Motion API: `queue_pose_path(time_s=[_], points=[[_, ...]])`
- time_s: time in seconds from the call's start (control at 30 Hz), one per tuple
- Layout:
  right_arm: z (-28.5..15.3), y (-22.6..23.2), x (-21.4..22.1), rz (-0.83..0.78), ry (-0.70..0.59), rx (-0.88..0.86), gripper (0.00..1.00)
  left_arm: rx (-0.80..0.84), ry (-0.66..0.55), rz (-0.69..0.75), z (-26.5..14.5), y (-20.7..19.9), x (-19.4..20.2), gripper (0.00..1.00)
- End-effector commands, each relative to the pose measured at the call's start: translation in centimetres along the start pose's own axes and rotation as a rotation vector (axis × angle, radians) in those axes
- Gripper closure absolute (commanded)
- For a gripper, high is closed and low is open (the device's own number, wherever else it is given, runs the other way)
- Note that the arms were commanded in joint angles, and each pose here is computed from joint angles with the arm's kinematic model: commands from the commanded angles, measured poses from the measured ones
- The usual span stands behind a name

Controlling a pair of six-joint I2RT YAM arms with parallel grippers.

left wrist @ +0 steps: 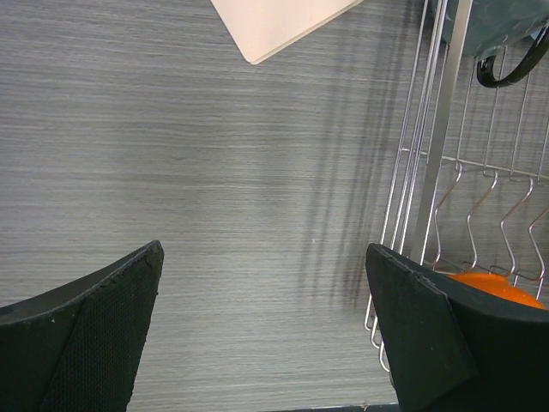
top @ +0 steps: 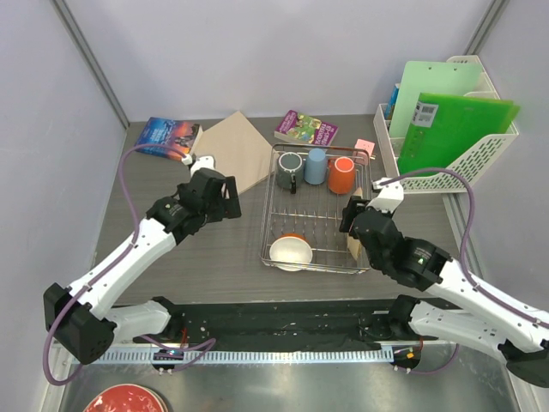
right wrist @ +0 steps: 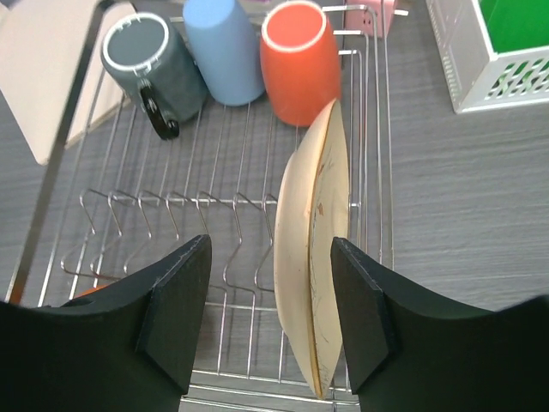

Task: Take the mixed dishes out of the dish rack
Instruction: Pick up the plate from the dish rack.

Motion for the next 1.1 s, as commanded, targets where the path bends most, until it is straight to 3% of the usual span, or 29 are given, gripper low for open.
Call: queue_pose_path(time_s=[0.0, 0.47, 0.53, 0.63, 0.67, 0.77, 1.0, 1.07], points=[[0.5, 0.4, 0.8, 0.035, 0.017, 0.002, 0.37, 0.039, -0.030, -0.030, -0.6, -0.2, -0.3, 0.00], [2.6, -0.4, 4.6, -0.016, 0.098, 0.060, 0.39, 0.028, 0.002, -0.040, -0.2, 0.1, 0.7, 0.01], [2.8, -0.4, 4.7, -0.013, 0.100, 0.056, 0.43, 0.024, 0.010, -0.040, 0.0, 0.1, 0.9, 0.01], [3.2, -0.2, 5.0, -0.022, 0.104, 0.052, 0.60, 0.026, 0.015, -0.041, 0.1, 0.1, 1.0, 0.00], [3.2, -0.1, 4.9, -0.022, 0.101, 0.048, 0.70, 0.025, 0.016, -0.040, 0.1, 0.1, 1.0, 0.00], [3.3, 0.2, 4.3, -0.025, 0.091, 0.035, 0.85, 0.026, 0.017, -0.040, 0.1, 0.1, 1.0, 0.00], [2.9, 0.6, 2.6, -0.029, 0.064, 0.005, 0.99, 0.028, 0.039, -0.042, 0.5, 0.0, 1.4, 0.01], [2.8, 0.6, 2.3, -0.034, 0.057, 0.003, 0.99, 0.036, 0.053, -0.049, 0.8, -0.2, 1.6, 0.01]])
Point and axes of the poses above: each gripper's point midway between its finger pads, its own z axis out along the fingers, its own y axis along the line the jaws close on, x = y × z, the point moved 8 cm from there along -z, back along the fingers, and after that the axes turned 4 degrees about -z, right-handed, at the moved point
